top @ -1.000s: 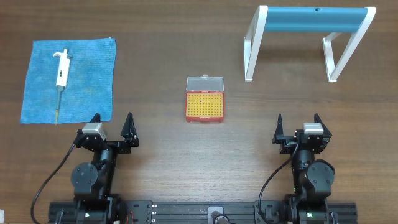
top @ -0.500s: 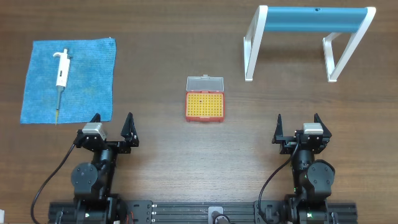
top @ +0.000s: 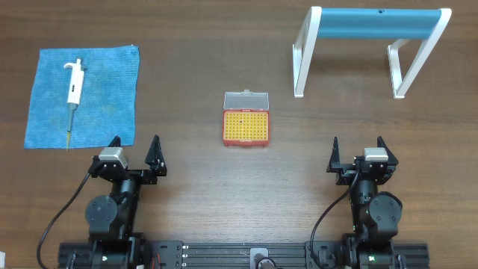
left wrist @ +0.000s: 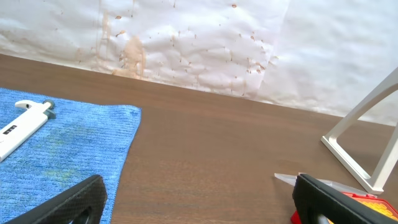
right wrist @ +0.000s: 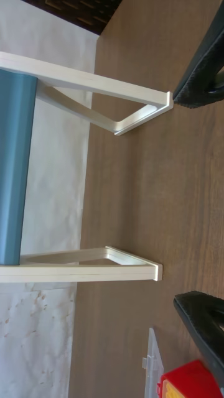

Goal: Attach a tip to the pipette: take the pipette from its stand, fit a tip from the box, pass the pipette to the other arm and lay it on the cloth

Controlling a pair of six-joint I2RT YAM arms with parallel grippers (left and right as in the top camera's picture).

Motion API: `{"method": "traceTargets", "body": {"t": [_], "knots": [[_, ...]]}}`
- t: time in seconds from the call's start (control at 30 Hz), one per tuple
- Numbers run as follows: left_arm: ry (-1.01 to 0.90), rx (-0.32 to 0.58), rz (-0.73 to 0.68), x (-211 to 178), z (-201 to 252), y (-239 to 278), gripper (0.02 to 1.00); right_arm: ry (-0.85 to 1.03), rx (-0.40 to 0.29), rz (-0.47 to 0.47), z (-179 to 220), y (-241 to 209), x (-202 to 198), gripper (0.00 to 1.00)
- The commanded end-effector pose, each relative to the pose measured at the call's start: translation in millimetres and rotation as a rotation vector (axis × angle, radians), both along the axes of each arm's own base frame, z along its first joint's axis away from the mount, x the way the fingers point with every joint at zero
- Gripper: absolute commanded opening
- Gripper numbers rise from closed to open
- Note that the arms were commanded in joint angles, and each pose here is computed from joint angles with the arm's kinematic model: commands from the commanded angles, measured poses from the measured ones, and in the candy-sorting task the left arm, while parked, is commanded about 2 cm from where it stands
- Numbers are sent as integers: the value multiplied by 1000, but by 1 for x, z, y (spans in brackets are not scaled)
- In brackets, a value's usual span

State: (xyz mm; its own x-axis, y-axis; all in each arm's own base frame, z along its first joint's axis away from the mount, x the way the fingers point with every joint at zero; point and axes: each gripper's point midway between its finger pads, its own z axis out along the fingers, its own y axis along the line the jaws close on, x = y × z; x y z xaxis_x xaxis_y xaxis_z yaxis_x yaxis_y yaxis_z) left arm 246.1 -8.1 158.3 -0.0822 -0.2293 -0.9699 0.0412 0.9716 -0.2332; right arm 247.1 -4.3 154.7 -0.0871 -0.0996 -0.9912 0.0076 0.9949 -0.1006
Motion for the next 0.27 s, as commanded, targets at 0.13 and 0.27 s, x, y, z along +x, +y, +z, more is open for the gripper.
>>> {"method": "traceTargets", "body": {"t": [0.13,0.27], "knots": [[3,2,-2,0,-1,0,965,-3,-12,9,0,1,0,952],[3,1,-2,0,-1,0,965,-3,-12,9,0,1,0,952]]}}
